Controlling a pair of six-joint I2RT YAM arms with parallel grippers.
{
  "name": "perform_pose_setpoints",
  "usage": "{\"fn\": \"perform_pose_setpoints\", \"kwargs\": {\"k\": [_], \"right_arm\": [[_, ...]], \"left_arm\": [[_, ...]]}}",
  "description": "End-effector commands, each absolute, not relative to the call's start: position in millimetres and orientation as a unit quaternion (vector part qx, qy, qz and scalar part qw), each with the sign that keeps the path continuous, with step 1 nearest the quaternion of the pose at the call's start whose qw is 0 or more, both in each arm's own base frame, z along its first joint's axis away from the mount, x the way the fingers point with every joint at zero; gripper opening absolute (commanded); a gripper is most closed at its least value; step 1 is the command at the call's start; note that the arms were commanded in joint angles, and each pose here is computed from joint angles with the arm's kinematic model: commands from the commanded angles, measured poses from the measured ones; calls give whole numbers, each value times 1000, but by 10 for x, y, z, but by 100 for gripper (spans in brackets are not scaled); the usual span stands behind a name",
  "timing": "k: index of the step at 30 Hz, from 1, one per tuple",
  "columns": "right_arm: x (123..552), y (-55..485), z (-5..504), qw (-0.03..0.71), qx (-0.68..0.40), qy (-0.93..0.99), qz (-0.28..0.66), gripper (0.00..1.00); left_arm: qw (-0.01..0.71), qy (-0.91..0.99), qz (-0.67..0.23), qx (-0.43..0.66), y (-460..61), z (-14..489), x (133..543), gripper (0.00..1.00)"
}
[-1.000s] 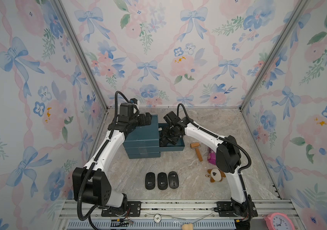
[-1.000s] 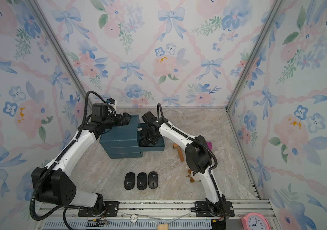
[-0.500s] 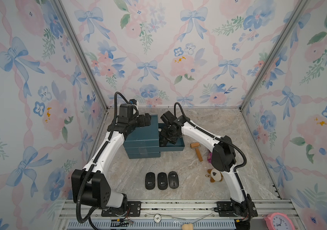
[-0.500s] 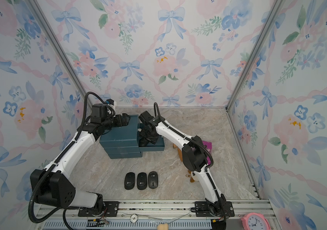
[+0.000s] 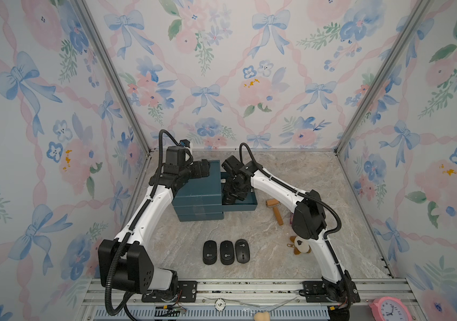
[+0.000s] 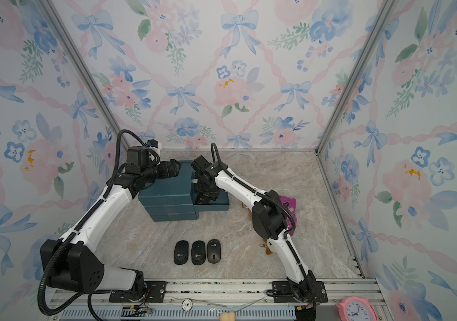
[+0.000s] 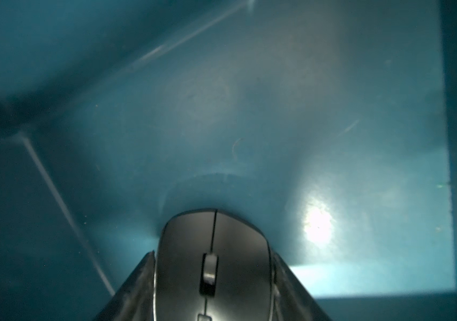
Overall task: Take the mice out of the drawer
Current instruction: Pick up the mouse from the drawer, then place the mouse at the center of the board.
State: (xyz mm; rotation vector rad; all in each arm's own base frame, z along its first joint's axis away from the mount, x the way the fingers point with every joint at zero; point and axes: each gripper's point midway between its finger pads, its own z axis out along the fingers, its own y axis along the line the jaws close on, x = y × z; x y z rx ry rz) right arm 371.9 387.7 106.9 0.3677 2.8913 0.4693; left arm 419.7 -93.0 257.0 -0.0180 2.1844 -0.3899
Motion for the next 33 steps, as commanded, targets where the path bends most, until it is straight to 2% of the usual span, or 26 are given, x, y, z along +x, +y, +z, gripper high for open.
{"fn": "perform_pose_setpoints", "kwargs": {"k": [1, 8, 14, 23, 29, 33], "right_arm": [[3668, 3846, 799, 93, 102, 983, 121, 52], [3781, 3779, 1095, 131, 87, 979, 132, 42], [3903, 3646, 1554, 197, 62, 969, 136, 42], [3962, 3444, 2114, 259, 16, 956, 139, 41], [3770, 3284, 2551, 295, -18, 942, 156, 40], [3354, 3048, 2713, 301, -52, 939, 159, 40]], "left_arm": [[399, 906, -142, -14, -852, 2286, 4028, 98], [410, 901, -139, -12, -836, 2377, 4002, 98], [426, 894, -136, -15, -805, 2498, 3952, 98], [436, 887, -152, -23, -811, 2600, 3820, 98], [447, 878, -167, -29, -833, 2704, 3698, 98], [456, 871, -179, -31, -880, 2795, 3602, 98]]}}
